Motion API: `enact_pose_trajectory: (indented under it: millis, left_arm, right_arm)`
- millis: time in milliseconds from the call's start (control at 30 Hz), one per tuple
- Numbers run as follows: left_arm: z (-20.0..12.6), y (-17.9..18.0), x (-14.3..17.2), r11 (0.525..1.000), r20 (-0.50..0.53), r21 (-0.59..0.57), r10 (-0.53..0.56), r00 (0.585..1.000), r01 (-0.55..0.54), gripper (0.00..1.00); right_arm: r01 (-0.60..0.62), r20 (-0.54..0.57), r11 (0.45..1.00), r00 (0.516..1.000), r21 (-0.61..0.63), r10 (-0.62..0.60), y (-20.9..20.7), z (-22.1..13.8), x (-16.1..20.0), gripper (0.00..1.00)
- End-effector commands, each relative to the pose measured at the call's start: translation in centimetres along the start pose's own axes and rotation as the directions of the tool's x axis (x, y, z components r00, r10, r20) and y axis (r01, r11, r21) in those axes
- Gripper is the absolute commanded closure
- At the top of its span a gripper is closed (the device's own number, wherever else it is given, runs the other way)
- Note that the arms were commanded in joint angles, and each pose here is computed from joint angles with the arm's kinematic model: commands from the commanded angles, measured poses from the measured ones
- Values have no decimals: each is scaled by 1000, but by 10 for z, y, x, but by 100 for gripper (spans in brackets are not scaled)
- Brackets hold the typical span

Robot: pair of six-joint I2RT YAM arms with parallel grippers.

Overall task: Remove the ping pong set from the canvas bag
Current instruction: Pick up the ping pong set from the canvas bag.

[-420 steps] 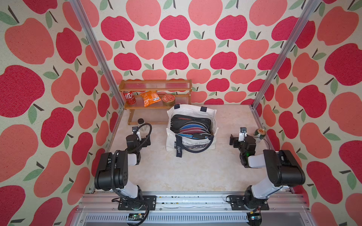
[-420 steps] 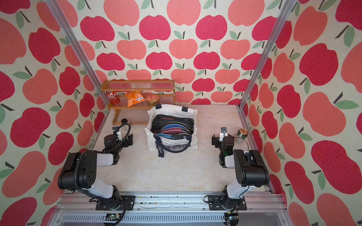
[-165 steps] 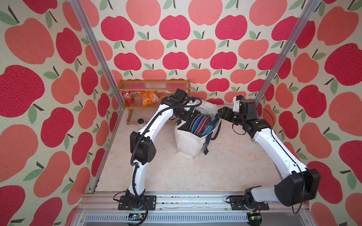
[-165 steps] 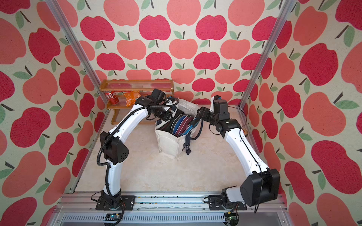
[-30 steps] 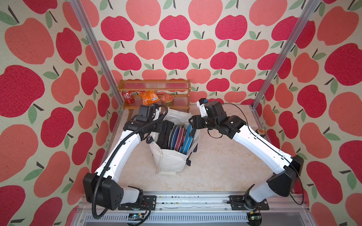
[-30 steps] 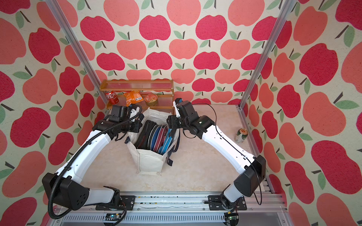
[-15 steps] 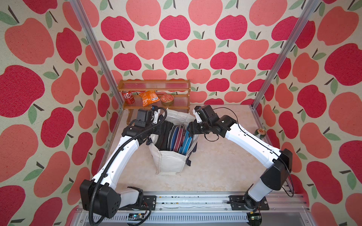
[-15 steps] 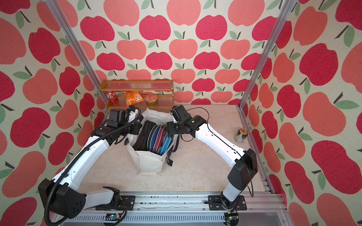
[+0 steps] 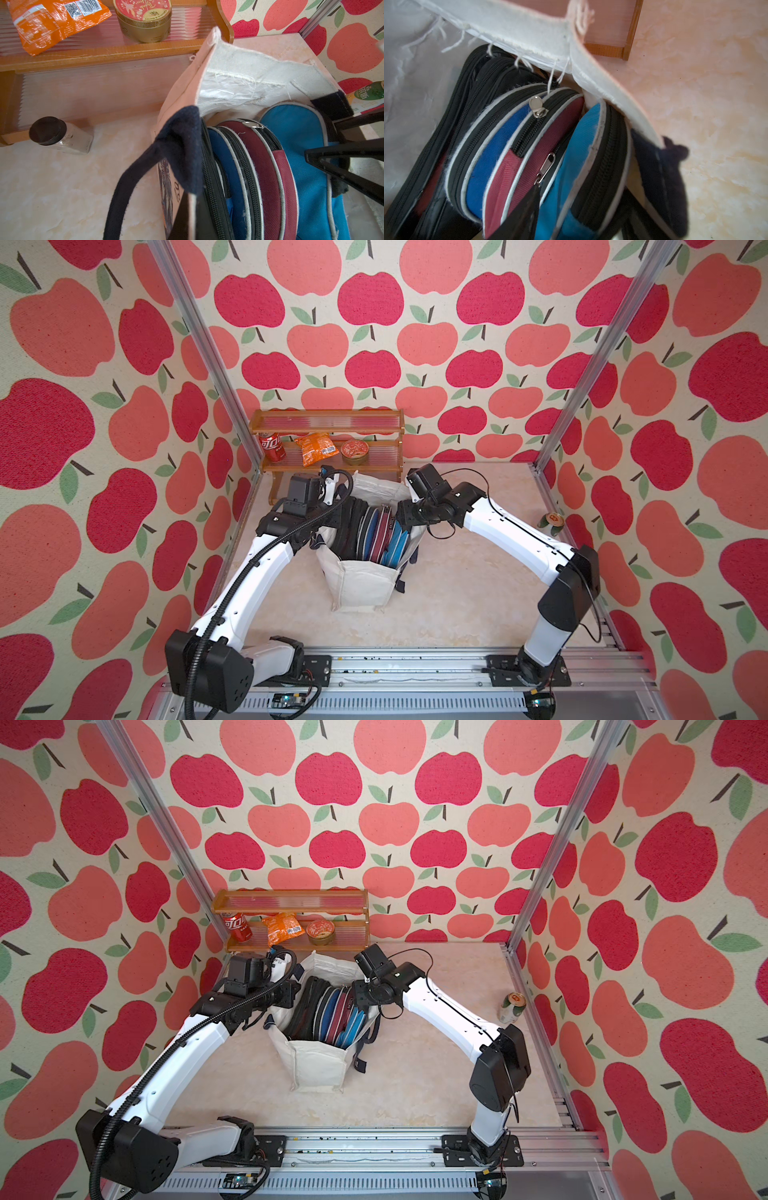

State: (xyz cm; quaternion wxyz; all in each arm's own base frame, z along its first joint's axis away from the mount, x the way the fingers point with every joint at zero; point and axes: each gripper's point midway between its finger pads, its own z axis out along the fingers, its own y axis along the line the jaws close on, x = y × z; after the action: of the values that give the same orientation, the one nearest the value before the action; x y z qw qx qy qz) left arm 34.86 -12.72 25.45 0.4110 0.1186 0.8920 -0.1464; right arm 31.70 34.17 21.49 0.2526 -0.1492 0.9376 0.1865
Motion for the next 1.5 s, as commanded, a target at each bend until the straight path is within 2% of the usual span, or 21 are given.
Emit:
enact_pose_trajectory:
  millis: [0, 233, 500, 600, 700, 1033, 1467]
  left_arm:
    - [-21, -13, -40, 999, 169, 41, 24, 985, -31, 100]
    - [-21, -12, -38, 999, 168, 35, 31, 985, -38, 100]
    - [-21, -14, -37, 998, 171, 41, 31, 985, -38, 100]
    - [-22, -13, -37, 999, 175, 40, 29, 984, -37, 100]
    - [-21, -14, -36, 998, 174, 41, 30, 984, -38, 100]
    - [-16, -11, -33, 999, 162, 31, 30, 986, -36, 100]
    - [-9, -10, -29, 999, 143, 29, 26, 989, -31, 100]
  right_arm:
    - [-27, -28, 999, 999, 42, 29, -8, 5, 5, 39]
    - [-102, -53, 995, 993, -2, 102, -9, 30, 6, 43]
    - [-139, -75, 990, 987, 3, 139, -9, 48, 6, 48]
    - [-159, -71, 987, 985, -4, 158, -7, 52, 5, 52]
    - [-161, -48, 987, 986, -2, 161, -6, 50, 0, 64]
    - [-65, 126, 998, 990, 5, 64, 8, 7, -40, 87]
    - [52, 294, 999, 955, -14, -45, 39, -50, -88, 92]
